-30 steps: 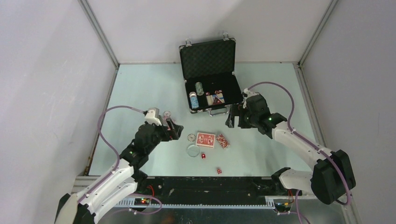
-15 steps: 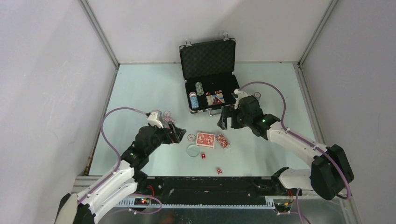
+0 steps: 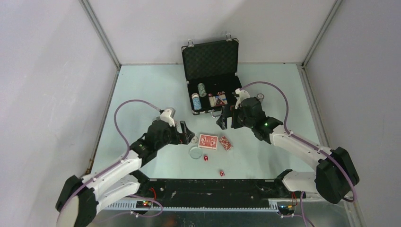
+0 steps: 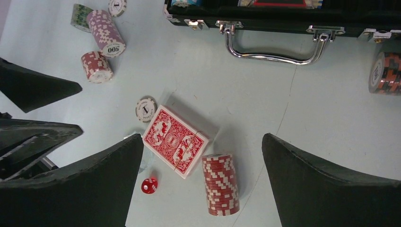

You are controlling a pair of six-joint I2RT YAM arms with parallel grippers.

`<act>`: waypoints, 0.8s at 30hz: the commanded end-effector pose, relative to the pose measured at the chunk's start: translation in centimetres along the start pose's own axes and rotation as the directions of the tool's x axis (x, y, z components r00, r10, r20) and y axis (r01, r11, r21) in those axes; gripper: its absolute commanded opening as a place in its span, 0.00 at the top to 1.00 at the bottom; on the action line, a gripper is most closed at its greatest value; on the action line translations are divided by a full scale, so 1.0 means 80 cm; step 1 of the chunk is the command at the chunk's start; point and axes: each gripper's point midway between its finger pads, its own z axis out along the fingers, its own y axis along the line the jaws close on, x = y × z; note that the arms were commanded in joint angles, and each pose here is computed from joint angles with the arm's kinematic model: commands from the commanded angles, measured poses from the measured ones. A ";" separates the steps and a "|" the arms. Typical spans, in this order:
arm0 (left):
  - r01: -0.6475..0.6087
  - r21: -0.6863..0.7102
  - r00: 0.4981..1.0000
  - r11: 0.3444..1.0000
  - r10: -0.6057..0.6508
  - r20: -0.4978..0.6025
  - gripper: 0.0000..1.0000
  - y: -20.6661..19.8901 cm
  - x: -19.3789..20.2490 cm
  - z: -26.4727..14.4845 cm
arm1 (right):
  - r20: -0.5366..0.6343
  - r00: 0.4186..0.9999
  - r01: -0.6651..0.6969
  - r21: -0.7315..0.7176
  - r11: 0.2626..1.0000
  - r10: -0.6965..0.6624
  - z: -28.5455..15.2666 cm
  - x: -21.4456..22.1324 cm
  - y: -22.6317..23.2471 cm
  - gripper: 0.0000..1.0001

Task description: Pack up texas hold em set

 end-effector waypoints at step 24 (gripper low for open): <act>-0.005 -0.225 1.000 0.974 0.005 0.000 0.00 0.014 -0.022 0.021 | -0.319 0.944 0.131 0.139 0.982 -0.081 0.003 0.117 -0.012 0.27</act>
